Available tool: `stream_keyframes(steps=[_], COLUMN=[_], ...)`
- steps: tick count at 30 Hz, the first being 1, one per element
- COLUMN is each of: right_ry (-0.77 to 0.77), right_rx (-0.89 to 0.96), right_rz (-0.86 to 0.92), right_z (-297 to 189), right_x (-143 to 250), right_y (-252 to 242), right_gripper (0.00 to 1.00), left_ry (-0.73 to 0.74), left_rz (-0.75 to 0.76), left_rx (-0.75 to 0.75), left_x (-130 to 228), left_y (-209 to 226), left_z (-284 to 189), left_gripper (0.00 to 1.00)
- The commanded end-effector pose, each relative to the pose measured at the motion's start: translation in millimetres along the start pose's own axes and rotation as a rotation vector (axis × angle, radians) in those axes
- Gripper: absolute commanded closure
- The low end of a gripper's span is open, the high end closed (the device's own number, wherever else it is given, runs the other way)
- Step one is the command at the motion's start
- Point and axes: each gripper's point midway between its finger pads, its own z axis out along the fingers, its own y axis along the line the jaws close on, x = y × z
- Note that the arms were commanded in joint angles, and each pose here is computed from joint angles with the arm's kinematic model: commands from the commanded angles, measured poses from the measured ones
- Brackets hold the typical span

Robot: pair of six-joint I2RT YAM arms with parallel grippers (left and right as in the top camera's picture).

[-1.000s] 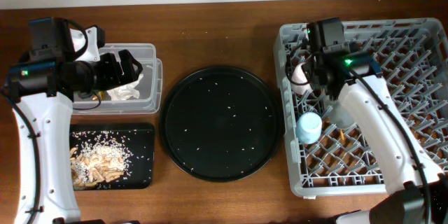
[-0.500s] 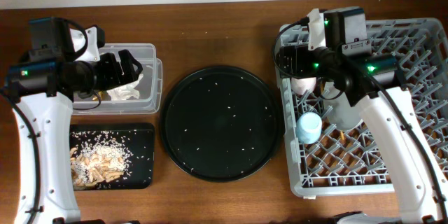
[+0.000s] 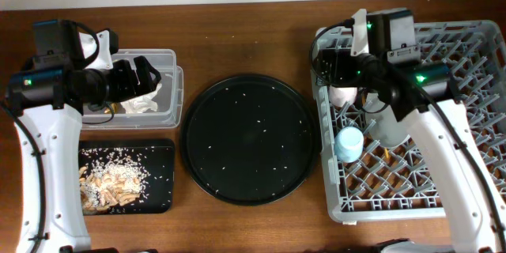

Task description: Sort waste into correct bins and load items into the dishwasher rack

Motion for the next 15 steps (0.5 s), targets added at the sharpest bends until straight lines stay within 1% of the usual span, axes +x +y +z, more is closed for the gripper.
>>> stream_keyframes(steps=[1, 3, 5, 6, 8, 9, 10, 11, 12, 13, 14, 15], right_ry=[-0.232, -0.412, -0.586, -0.693, -0.852, -0.896, -0.948, -0.971, -0.984, -0.998, -1.009, -1.031], right_rx=[0.017, 0.030, 0.060, 0.083, 0.108, 0.115, 0.125, 0.138, 0.155, 0.170, 0.170, 0.158], right_rz=[-0.017, -0.019, -0.010, 0.005, 0.034, 0.029, 0.037, 0.047, 0.056, 0.063, 0.063, 0.057], right_z=[-76.3, -133.0, -192.1, -228.4, -274.9, -283.8, -288.5, -282.9, -270.6, -247.4, -236.5, -215.7], right_x=[-30.9, -47.0, -51.9, -46.0, -17.5, -2.7, 24.8, 47.3, 69.2, 92.6, 99.4, 106.8], right_y=[2.6, 2.8, -2.0, -8.0, -20.7, -25.2, -34.4, -43.4, -52.7, -63.0, -66.0, -69.1], right_gripper=[0.02, 0.02, 0.02, 0.02, 0.02, 0.02, 0.02, 0.02, 0.01, 0.02, 0.02, 0.02], left_ry=[-0.001, -0.001, -0.001, -0.001, -0.001, -0.001, -0.001, -0.001, -0.001, -0.001, -0.001, -0.001], left_rz=[-0.007, -0.007, -0.007, -0.007, -0.007, -0.007, -0.007, -0.007, -0.007, -0.007, -0.007, -0.007], left_rx=[-0.001, -0.001, -0.001, -0.001, -0.001, -0.001, -0.001, -0.001, -0.001, -0.001, -0.001, -0.001], left_x=[-0.2, -0.2, -0.2, -0.2, -0.2, -0.2, -0.2, -0.2, -0.2, -0.2, -0.2, -0.2], left_y=[0.9, 0.9, 0.9, 0.9, 0.9, 0.9, 0.9, 0.9, 0.9, 0.9, 0.9, 0.9], left_z=[0.1, 0.1, 0.1, 0.1, 0.1, 0.1, 0.1, 0.1, 0.1, 0.1, 0.1, 0.1], left_gripper=[0.00, 0.00, 0.00, 0.00, 0.00, 0.00, 0.00, 0.00, 0.00, 0.00, 0.00, 0.00])
